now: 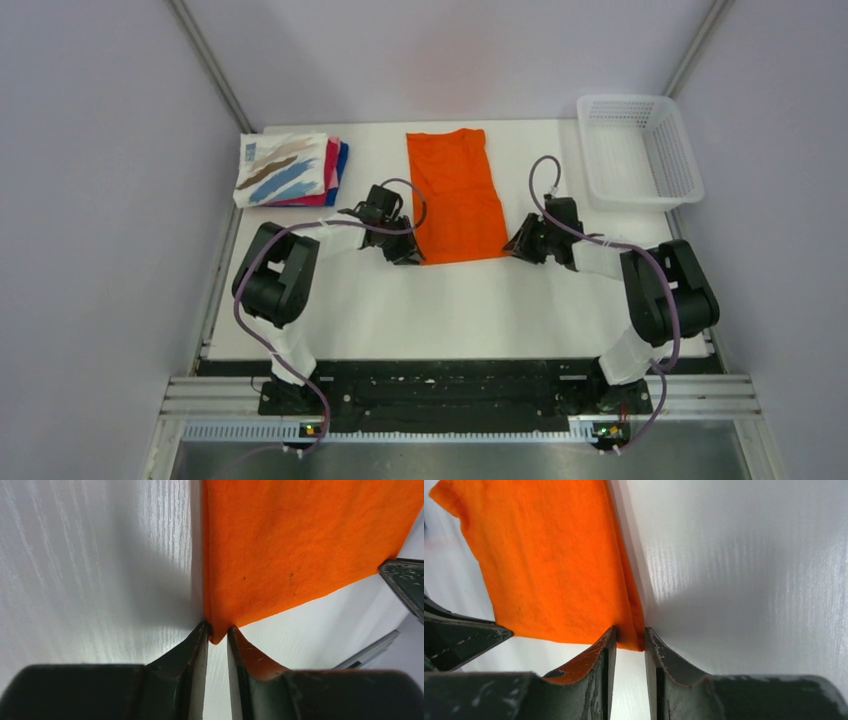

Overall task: Fold and stack the t-shirts
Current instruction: Grab one side of the 2/3 rectangular tshirt with both arms

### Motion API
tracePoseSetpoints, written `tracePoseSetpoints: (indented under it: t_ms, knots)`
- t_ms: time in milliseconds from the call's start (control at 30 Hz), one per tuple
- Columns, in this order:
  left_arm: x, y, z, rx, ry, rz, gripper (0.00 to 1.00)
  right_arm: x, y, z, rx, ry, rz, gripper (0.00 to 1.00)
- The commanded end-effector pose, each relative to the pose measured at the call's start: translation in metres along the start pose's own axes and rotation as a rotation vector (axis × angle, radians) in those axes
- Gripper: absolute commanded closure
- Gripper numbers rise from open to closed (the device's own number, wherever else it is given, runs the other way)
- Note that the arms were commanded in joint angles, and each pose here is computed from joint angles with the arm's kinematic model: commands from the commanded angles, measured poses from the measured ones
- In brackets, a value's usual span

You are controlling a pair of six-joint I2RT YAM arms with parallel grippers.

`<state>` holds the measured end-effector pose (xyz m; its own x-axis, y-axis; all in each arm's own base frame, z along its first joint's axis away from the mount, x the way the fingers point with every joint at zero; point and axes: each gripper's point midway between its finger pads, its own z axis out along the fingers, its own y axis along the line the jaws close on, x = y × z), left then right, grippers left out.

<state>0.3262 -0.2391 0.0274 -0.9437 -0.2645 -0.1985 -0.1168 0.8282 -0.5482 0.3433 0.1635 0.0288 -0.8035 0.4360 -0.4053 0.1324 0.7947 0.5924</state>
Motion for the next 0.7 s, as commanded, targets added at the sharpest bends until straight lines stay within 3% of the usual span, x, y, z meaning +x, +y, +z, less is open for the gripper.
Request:
tracePoseSetpoints:
  t_ms: [0, 67, 100, 267, 500, 667]
  knots:
    - [-0.002, 0.001, 0.012, -0.016, 0.003, 0.013, 0.82, 0.011, -0.009, 0.007, 0.033, 0.026, -0.004, 0.8]
    - [-0.003, 0.001, 0.014, -0.022, 0.001, 0.014, 1.0, 0.012, -0.009, 0.008, 0.03, 0.033, 0.0, 0.95]
    - [-0.003, 0.001, 0.013, -0.023, 0.002, 0.017, 1.0, 0.012, -0.008, 0.008, 0.027, 0.036, 0.003, 1.0]
    - [0.014, -0.001, -0.009, -0.009, 0.017, 0.047, 1.0, 0.021, 0.003, -0.009, 0.009, 0.047, -0.018, 1.0]
    - [0.091, 0.002, -0.068, 0.066, 0.072, 0.086, 1.0, 0.078, 0.013, -0.079, 0.012, 0.104, -0.07, 1.0]
    - [0.106, -0.014, -0.12, 0.15, 0.023, 0.12, 1.0, 0.087, 0.044, -0.126, -0.127, 0.089, -0.085, 1.0]
